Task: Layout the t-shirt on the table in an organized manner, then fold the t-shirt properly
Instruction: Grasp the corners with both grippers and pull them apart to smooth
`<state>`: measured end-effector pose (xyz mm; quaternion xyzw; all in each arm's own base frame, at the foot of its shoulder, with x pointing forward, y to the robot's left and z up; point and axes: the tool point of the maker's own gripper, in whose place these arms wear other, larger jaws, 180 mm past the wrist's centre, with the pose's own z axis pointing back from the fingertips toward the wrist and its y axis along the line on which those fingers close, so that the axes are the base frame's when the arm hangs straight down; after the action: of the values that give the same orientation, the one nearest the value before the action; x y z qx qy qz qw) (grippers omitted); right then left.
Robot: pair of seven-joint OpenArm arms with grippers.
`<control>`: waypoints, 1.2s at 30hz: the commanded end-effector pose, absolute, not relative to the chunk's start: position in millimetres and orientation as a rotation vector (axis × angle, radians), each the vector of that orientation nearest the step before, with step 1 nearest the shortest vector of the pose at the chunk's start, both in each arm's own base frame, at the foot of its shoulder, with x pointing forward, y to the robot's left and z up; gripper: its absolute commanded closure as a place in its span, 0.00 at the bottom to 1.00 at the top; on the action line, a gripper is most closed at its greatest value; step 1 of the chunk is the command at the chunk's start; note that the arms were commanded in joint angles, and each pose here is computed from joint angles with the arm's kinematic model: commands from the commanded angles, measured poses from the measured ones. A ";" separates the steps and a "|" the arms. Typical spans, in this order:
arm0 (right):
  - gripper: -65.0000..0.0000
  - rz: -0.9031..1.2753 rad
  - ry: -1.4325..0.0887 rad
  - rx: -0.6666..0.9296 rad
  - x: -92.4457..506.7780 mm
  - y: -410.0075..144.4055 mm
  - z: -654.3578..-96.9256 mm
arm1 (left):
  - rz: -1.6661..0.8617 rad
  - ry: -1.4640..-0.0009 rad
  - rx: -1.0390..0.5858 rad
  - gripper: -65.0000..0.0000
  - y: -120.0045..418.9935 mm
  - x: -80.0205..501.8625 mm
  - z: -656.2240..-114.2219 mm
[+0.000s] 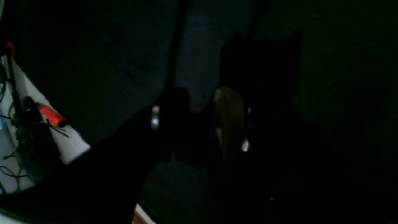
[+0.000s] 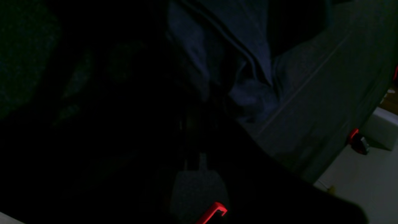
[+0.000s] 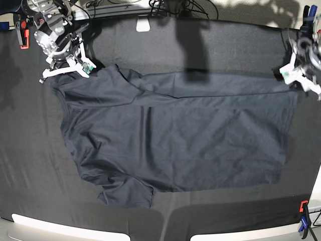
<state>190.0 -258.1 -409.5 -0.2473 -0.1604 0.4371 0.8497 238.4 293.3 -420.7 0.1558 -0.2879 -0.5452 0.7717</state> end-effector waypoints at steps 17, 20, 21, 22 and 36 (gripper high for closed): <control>1.00 0.962 -0.319 -0.565 190.8 -271.0 -401.5 | -1.043 -0.516 0.320 1.00 321.3 221.1 -429.2; 1.00 1.005 -0.279 -0.585 180.1 -283.4 -399.4 | -1.076 -0.478 0.293 1.00 324.0 200.4 -428.7; 1.00 1.023 -0.264 -0.591 175.3 -287.5 -398.4 | -1.098 -0.461 0.286 1.00 324.6 192.5 -427.8; 1.00 1.044 -0.247 -0.596 169.8 -291.5 -397.1 | -1.120 -0.444 0.278 1.00 324.4 184.3 -427.1; 1.00 1.200 -0.138 -0.548 102.3 -294.2 -386.6 | -1.168 -0.300 0.181 1.00 315.2 116.1 -435.0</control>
<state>96.7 -288.5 -394.0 -0.2368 -0.0639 0.5547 0.7951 120.6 306.7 -436.4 0.0801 -0.1598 -0.5414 0.8215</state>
